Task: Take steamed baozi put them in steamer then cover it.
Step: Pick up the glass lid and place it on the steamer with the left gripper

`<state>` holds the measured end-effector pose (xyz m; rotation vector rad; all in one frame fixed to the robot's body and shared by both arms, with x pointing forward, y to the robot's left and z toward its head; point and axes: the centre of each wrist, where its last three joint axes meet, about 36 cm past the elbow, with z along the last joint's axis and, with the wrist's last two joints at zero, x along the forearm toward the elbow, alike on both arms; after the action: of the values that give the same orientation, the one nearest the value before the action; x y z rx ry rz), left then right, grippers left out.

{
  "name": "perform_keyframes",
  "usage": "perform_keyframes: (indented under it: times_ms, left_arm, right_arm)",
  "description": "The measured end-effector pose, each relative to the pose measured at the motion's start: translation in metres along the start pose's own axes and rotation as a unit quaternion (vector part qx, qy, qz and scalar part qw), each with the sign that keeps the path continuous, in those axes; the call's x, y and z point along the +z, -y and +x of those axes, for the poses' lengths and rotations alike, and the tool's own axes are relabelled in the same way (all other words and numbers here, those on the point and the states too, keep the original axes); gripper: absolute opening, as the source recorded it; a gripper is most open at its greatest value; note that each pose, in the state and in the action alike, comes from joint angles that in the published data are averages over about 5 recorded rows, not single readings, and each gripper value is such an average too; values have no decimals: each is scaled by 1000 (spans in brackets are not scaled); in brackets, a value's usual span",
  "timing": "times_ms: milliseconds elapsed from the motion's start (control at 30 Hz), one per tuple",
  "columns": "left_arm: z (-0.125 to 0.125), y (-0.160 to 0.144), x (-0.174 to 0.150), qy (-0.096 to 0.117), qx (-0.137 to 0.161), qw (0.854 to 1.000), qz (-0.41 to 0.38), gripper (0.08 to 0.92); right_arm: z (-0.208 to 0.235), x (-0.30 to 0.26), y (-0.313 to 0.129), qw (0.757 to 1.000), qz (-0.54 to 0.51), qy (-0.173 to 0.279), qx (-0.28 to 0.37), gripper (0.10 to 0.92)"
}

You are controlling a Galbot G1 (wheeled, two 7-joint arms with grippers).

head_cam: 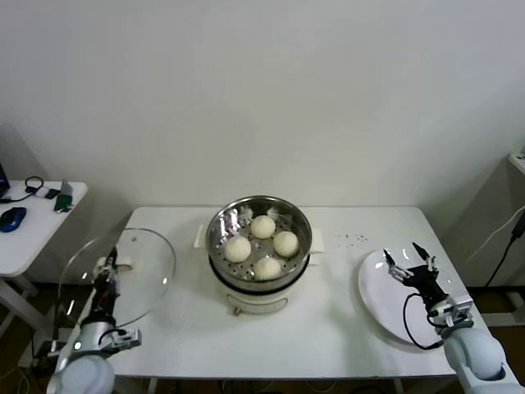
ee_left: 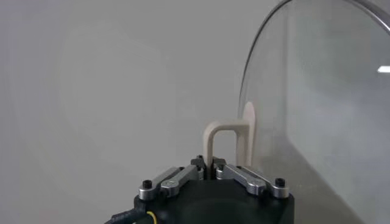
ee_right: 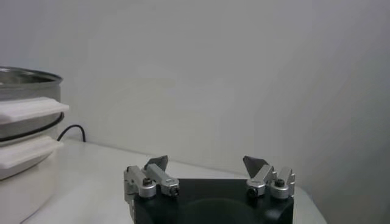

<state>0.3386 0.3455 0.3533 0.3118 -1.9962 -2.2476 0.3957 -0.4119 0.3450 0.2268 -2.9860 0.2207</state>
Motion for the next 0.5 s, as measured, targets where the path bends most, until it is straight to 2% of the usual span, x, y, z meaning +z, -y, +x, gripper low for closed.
perform_keyframes:
  times_ms: [200, 333, 500]
  left_arm:
    - [16, -44, -10, -5, -33, 999, 1, 147]
    - [19, -67, -18, 1, -51, 999, 2, 147]
    - [17, -89, -36, 14, -58, 998, 11, 147]
  right_arm:
    - [-4, 2, -3, 1000, 6, -2, -4, 823]
    - [-7, 4, -7, 1000, 9, -5, -9, 823]
    - [-12, 8, -13, 1000, 12, -8, -13, 823]
